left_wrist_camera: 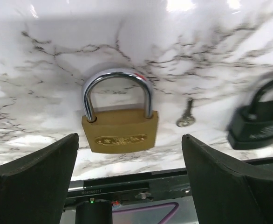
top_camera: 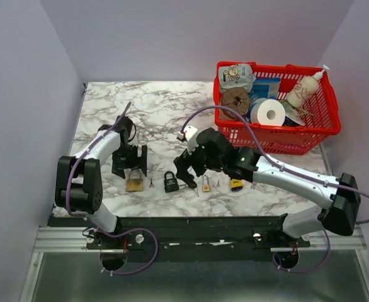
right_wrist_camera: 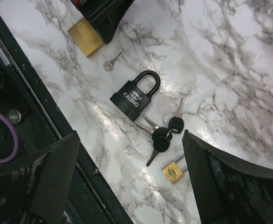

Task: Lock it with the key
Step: Place the lock at the center of the board, then reset both arms

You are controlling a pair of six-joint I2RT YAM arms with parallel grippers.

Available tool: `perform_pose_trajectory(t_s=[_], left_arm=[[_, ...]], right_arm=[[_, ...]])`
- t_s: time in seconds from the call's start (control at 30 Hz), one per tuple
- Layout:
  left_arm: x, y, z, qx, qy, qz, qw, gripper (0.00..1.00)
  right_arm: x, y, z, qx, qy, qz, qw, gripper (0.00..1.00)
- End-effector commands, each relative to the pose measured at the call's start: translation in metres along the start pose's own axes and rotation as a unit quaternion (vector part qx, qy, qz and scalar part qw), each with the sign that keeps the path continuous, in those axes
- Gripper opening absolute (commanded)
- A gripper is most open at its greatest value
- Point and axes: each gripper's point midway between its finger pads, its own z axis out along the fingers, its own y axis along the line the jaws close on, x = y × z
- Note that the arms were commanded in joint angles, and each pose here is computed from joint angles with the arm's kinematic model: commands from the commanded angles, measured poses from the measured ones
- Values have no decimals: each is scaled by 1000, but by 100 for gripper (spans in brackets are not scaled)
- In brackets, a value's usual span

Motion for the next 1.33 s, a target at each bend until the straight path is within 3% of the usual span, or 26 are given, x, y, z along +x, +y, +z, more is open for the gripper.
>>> perform_pose_trajectory(t_s=[0.0,0.1,0.27,0.33,0.5,0.63,0.77,0.93,1.3], left_arm=[[-37,-23,-66,51,-109,40,992,99],[-57,-31,-119,80,-180,72,978,99],[-93,-27,-220,118,-309,65,942,99],[-96,-26,-242,112,-332,68,934,99],[-97,-44,-301,133,-417,119,891,99],[-90,-57,-300,153,-419,141,884,99],[-76,-68,-278,124,-414,170,886,99],[-65,-66,-247,103,-392,187,895,99],[-59,-58,-254,70,-414,191,887,99]], right_arm=[[-68,-14,-46,35,-101,-50,993,100],[-94,-30,-72,56,-144,-39,987,100],[-120,-70,-116,98,-208,-9,973,100],[-129,-77,-141,112,-239,-10,965,100],[-127,-116,-189,167,-293,11,941,100],[-104,-152,-218,219,-309,44,924,100],[-70,-182,-251,289,-316,63,902,100],[-26,-180,-265,317,-319,72,890,100],[-3,-177,-274,329,-328,75,882,100]])
